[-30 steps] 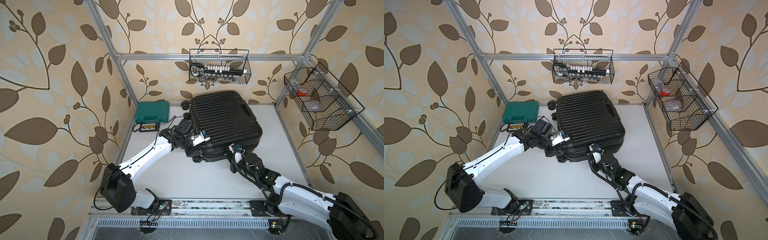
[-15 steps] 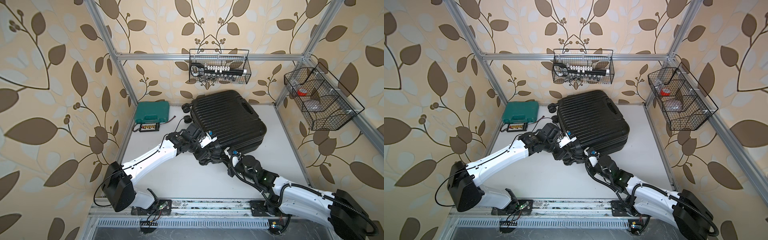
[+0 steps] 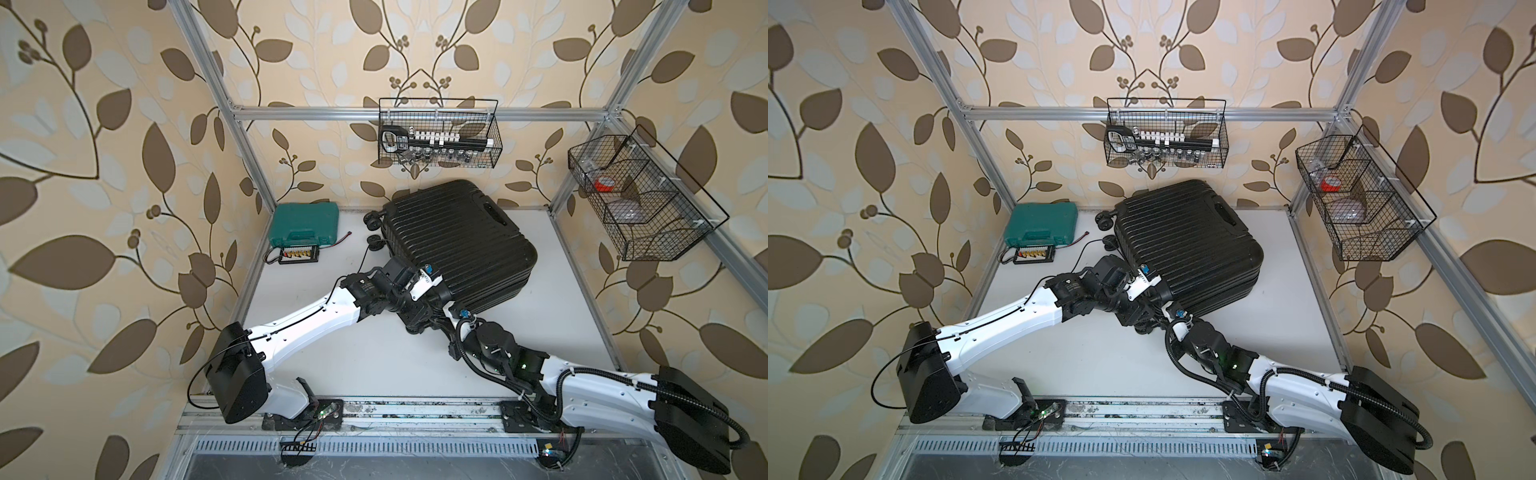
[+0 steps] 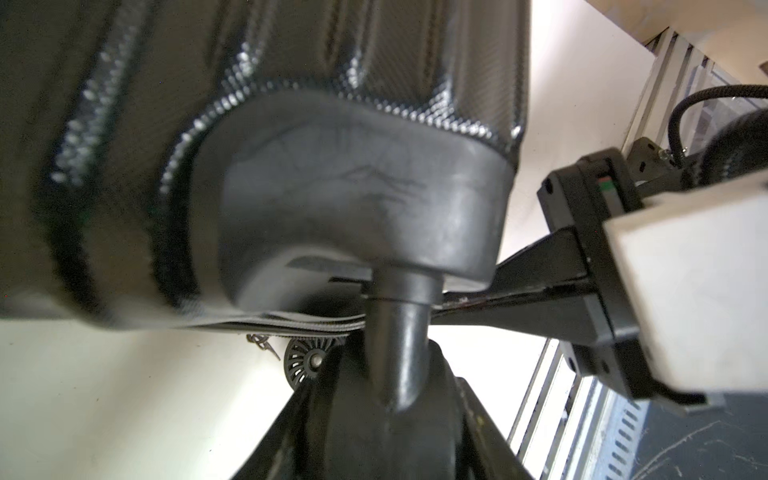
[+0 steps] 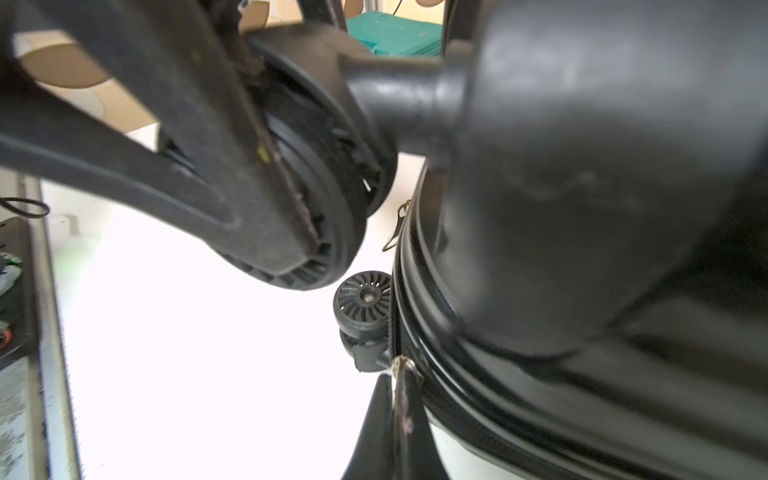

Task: Close the suitcase zippers
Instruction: Zip the zipper on the suitcase.

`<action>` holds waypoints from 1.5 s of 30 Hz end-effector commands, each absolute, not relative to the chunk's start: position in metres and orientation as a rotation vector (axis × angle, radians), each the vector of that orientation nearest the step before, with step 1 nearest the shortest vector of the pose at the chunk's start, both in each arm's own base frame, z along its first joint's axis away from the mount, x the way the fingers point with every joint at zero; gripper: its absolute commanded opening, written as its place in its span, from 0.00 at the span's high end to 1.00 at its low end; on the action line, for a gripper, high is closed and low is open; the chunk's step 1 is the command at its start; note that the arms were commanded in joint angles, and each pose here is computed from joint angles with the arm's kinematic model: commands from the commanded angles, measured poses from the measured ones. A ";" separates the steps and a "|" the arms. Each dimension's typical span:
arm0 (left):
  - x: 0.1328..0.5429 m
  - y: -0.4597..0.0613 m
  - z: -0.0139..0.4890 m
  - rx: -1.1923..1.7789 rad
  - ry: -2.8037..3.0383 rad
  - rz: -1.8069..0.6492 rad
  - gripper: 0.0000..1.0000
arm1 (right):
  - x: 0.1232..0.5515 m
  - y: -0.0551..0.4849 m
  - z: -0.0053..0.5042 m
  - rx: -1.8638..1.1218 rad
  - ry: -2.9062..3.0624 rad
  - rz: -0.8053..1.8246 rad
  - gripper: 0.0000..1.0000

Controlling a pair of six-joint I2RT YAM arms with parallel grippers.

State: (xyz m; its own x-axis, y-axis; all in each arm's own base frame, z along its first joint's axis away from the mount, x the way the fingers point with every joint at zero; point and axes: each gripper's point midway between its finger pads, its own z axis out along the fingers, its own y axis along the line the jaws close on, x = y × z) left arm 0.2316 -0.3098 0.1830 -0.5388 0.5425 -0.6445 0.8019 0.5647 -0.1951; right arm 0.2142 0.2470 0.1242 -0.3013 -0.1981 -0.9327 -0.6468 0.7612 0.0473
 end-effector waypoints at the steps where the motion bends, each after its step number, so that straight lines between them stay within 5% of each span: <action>1: 0.263 -0.335 0.236 0.816 2.105 -0.758 0.71 | 0.199 0.275 0.163 -0.614 1.708 0.697 1.00; 27: 0.244 -0.341 0.219 0.942 2.153 -0.775 0.67 | 0.206 0.292 0.152 -0.574 1.723 0.688 0.99; 36: 0.257 -0.307 0.204 0.916 2.205 -0.511 0.60 | 0.208 0.255 0.136 -0.494 1.812 0.563 0.51; 45: 0.265 -0.275 0.200 0.886 2.214 -0.301 0.53 | 0.213 0.207 0.140 -0.345 1.831 0.426 0.43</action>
